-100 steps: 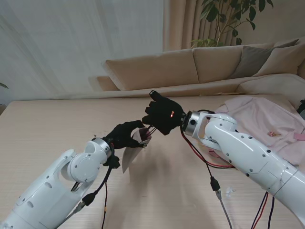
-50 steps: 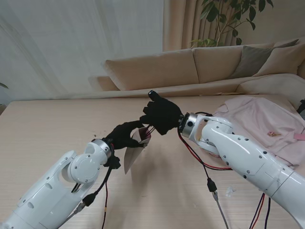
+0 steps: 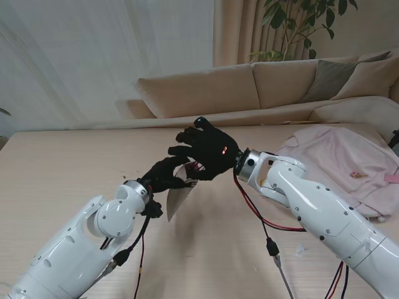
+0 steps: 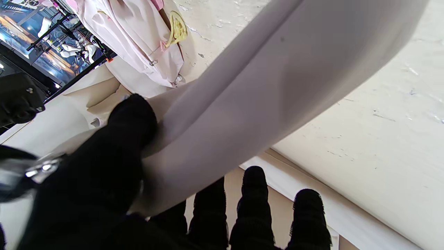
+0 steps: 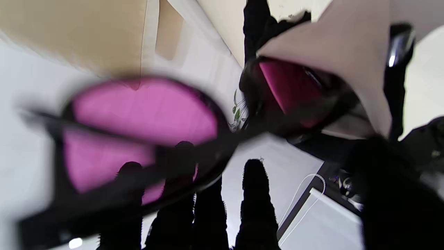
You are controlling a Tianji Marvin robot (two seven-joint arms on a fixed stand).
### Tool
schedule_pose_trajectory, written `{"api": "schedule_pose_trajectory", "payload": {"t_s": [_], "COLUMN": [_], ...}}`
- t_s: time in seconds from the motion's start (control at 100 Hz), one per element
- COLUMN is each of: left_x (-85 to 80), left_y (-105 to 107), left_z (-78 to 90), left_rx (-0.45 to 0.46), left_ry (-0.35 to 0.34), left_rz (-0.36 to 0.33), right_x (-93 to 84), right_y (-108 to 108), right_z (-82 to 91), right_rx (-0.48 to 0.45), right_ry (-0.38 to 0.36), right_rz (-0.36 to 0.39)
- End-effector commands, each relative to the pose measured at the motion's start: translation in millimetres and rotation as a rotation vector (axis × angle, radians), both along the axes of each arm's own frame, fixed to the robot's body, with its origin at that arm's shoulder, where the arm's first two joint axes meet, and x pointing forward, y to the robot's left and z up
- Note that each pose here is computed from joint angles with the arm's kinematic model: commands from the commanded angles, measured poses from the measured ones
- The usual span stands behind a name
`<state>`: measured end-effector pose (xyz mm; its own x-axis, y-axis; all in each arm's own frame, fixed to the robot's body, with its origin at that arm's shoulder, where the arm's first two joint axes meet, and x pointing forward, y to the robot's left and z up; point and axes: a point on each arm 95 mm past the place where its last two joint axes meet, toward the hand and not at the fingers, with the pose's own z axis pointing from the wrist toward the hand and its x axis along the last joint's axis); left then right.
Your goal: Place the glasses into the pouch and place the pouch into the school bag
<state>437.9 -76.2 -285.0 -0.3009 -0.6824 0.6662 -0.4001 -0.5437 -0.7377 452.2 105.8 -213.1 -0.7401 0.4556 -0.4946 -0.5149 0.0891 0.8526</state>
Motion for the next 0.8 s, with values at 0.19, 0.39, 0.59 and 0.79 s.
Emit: {"api": "schedule_pose_trajectory", "payload": {"t_s": [0.19, 0.39, 0.59, 0.79], "left_x": [-0.2, -2.3, -4.6, -7.1], "left_y": [-4, -1, 4, 8], "left_z": [-0.4, -2.2, -3.7, -4.7], "left_rx": [-0.014, -0.014, -0.015, -0.018], "left_ry": [0.005, 0.002, -0.006, -0.016], "left_rz": [-0.004, 0.006, 0.033, 0.052], "right_x": [-9.6, -6.7, -15.1, -22.1], "right_y": [-3, -24, -41, -50], "right_z": [12.1, 11.9, -5.7, -32.9], "right_rx": [0.126, 0.355, 0.629, 0.932], "right_ry": [0.054, 0.195, 0.413, 0.696], "right_rz": [-0.031, -0.171, -0.28, -0.419]}}
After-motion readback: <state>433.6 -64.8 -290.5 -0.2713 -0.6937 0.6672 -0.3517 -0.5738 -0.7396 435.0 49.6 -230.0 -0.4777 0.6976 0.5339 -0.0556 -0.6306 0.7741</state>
